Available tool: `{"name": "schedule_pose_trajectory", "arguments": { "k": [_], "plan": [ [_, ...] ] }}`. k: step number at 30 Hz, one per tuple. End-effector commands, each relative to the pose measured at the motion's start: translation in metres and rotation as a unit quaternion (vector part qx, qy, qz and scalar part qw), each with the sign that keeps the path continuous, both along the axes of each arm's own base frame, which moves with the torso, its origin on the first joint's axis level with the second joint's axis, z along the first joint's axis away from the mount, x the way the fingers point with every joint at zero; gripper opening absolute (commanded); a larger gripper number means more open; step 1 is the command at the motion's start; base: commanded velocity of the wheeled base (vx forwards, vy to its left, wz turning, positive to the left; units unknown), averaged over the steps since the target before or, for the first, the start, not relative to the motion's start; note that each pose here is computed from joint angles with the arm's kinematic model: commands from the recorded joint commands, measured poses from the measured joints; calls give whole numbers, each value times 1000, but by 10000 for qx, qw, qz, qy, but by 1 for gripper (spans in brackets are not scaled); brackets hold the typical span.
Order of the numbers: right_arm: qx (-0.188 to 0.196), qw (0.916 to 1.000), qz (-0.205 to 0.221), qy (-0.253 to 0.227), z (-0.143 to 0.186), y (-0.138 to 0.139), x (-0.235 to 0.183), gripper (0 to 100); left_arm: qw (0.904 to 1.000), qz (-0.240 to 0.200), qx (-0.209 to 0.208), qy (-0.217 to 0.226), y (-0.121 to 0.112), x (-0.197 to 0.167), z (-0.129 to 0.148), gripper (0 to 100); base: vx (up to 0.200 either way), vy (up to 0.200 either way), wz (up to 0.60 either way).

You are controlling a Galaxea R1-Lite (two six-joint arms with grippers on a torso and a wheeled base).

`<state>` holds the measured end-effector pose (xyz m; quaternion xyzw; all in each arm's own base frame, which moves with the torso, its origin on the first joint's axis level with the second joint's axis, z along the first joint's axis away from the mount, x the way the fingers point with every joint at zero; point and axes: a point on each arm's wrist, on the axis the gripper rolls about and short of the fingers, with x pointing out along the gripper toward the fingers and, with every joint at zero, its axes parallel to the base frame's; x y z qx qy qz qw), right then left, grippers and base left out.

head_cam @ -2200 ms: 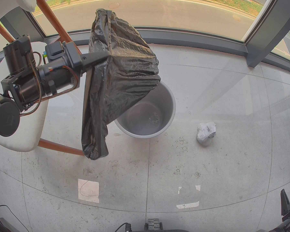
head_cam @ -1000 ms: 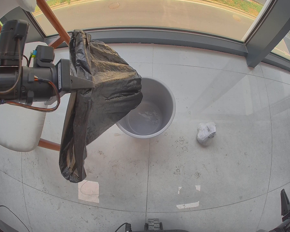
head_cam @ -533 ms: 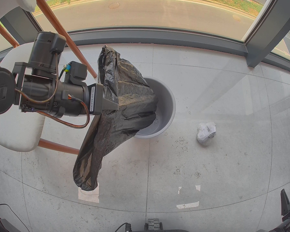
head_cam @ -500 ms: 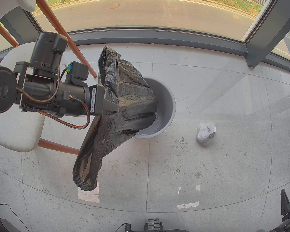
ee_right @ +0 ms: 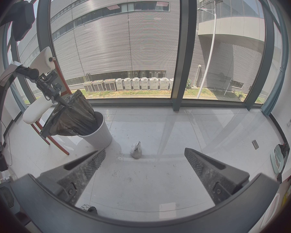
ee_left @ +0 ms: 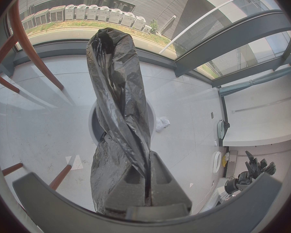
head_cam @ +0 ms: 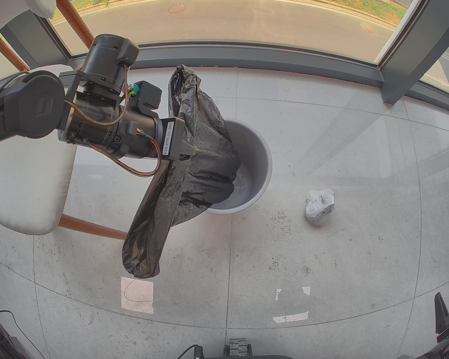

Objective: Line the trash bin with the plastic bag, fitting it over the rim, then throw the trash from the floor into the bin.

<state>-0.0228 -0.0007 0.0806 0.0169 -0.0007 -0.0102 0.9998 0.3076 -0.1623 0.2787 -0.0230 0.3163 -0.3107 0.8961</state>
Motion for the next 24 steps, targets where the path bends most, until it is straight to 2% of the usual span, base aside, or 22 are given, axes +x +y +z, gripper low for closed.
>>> {"name": "schedule_pose_trajectory", "arguments": {
  "k": [1, 11, 14, 18, 21, 24],
  "plan": [
    [-1, 10000, 2, 67, -5, 0, 1, 100, 10000, -28, 70, 55, -4, 7, -7, 0, 200, 0, 0],
    [-1, 10000, 2, 74, -5, 0, 1, 100, 9998, -139, 139, -83, -4, 5, -3, 0, 200, 0, 0],
    [-8, 9999, 2, 105, -5, 0, 1, 100, 9978, -419, 392, -326, -6, 2, -3, 0, 200, 0, 0],
    [-24, 9999, -5, 121, -5, 0, 1, 100, 9962, -531, 556, -412, -30, -13, -4, 0, 200, 0, 0],
    [-47, 9999, -5, 114, -5, 0, 0, 100, 9957, -495, 644, -439, -50, -28, -4, 0, 0, 0, 0],
    [-47, 10000, -5, 68, -5, 0, 1, 100, 9948, -642, 725, -320, -63, -52, -7, 0, 0, 0, 0]
  ]
}}
